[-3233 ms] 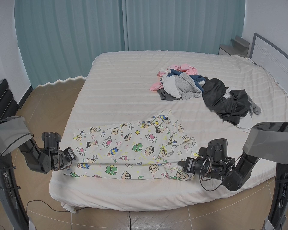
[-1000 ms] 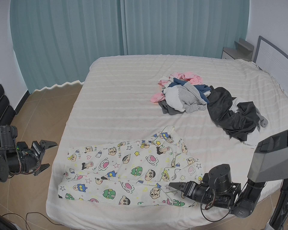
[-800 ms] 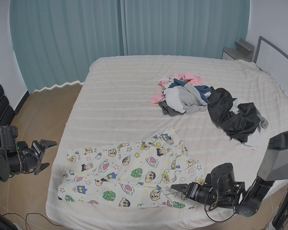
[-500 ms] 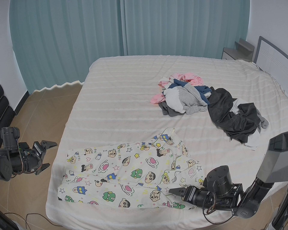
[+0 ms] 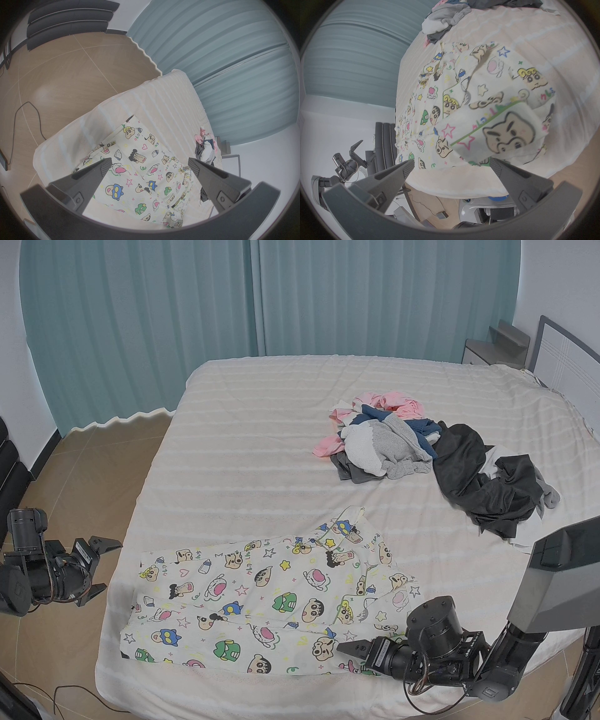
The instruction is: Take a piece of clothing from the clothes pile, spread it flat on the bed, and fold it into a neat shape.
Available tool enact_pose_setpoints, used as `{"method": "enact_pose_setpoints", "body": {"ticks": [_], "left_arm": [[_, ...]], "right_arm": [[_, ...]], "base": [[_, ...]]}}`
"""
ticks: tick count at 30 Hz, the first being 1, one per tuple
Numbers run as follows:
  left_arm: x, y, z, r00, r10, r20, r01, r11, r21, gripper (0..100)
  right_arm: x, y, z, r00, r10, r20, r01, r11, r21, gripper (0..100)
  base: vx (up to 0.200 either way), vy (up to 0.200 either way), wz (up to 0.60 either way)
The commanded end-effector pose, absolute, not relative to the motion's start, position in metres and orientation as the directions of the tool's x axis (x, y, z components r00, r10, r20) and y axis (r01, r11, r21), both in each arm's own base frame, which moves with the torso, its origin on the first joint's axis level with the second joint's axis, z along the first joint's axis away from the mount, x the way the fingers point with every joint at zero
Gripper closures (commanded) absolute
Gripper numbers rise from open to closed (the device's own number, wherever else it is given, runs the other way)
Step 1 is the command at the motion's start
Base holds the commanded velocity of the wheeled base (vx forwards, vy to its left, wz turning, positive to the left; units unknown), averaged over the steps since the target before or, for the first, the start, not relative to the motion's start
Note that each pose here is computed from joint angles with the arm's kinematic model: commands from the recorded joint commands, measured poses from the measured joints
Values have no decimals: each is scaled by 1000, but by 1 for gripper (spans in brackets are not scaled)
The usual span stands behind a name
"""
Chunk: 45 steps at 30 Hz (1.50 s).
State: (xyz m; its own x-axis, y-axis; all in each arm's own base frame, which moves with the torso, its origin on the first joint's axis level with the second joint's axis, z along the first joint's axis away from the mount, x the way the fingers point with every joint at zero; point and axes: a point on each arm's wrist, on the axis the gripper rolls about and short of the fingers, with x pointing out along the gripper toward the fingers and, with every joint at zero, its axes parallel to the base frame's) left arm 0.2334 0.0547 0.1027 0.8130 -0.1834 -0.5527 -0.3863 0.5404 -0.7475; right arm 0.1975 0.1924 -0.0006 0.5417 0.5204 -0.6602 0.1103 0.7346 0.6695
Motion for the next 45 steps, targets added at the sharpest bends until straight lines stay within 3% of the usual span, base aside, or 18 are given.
{"method": "enact_pose_setpoints", "body": {"ticks": [1,16,17,23,31,38,45], "left_arm": [[236,57,96,803,-179,-569,-407,534,-741,0],[237,58,94,798,-176,-576,-416,531,-738,0],[237,58,94,798,-176,-576,-416,531,-738,0],[237,58,94,799,-176,-575,-415,532,-739,0],[237,58,94,798,-176,-576,-416,531,-738,0],[237,58,94,799,-176,-575,-415,532,-739,0],[237,59,95,800,-174,-574,-414,531,-739,0]], "right_arm": [[199,199,-7,531,522,-667,105,741,664,0],[212,210,-17,603,450,-658,125,762,636,0],[212,210,-17,604,451,-657,124,761,637,100],[214,210,-15,650,411,-639,131,768,627,100],[211,211,-13,651,411,-638,124,772,624,100],[207,211,13,678,450,-581,75,745,663,100],[191,211,33,638,467,-612,54,766,641,100]], "base": [[0,0,0],[0,0,0],[0,0,0],[0,0,0],[0,0,0],[0,0,0],[0,0,0]]}}
